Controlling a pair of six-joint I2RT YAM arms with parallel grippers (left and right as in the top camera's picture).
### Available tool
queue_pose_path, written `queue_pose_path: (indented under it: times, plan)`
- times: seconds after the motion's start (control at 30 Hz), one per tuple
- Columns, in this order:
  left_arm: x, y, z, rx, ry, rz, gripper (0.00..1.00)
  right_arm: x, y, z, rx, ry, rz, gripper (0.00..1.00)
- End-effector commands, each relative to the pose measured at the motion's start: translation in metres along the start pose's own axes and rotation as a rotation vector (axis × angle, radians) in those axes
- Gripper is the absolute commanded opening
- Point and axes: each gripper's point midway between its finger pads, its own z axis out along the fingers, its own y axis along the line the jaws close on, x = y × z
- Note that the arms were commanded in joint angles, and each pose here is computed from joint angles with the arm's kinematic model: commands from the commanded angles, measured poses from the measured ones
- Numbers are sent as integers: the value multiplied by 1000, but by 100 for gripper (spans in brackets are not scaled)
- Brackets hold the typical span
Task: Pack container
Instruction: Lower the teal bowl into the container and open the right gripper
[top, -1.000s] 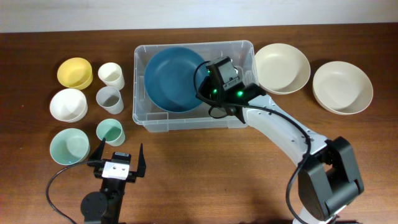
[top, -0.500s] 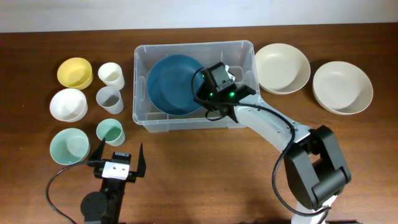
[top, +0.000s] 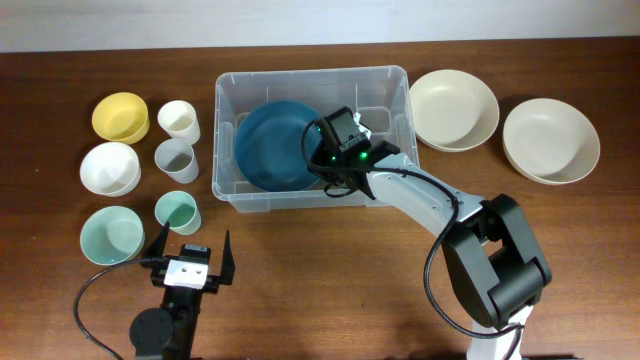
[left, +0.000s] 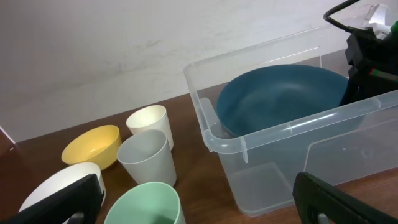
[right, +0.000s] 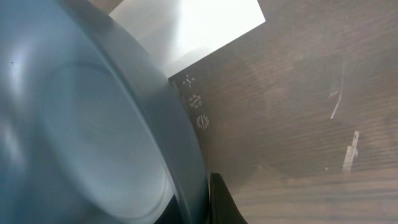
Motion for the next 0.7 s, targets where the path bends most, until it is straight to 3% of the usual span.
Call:
queue_pose_path:
  times: [0.0, 0.13, 0.47, 0.67]
  plan:
    - [1, -1, 0, 5, -1, 11, 100, -3, 4, 0, -9, -23, 3, 6]
    - [1, -1, 0, 5, -1, 11, 100, -3, 5, 0, -10, -22, 2, 11]
    - [1, -1, 0, 5, -1, 11, 100, 0, 4, 0, -8, -8, 2, 47]
    - [1, -1, 0, 5, -1, 11, 100, -5, 11, -10, -46, 2, -26, 60]
